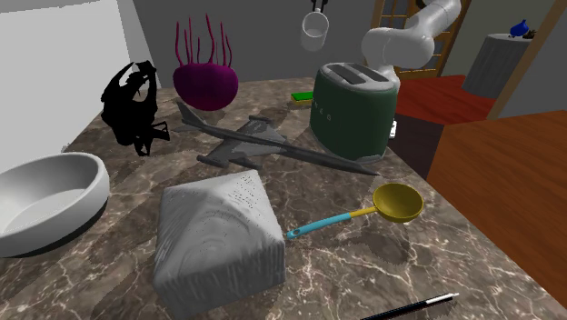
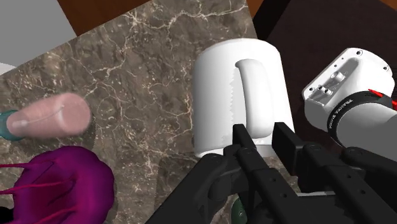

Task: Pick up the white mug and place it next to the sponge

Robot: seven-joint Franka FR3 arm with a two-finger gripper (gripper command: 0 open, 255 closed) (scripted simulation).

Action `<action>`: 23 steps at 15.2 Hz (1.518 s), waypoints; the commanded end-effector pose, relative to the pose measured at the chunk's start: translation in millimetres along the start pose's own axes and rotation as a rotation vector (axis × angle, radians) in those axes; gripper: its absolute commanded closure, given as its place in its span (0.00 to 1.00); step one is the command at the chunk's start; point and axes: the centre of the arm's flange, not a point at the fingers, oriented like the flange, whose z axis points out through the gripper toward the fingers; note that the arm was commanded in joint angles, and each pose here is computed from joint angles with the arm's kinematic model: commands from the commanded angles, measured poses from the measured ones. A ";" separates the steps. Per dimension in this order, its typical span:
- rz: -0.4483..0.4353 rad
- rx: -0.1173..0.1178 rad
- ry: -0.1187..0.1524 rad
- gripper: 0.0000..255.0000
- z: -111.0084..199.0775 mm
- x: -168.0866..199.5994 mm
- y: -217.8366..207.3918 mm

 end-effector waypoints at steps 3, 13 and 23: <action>-0.002 0.001 -0.001 1.00 18.1 -16.5 -1.7; -0.002 0.001 -0.001 1.00 70.6 -16.4 -7.8; -0.002 0.001 -0.001 1.00 123.1 -16.2 -13.8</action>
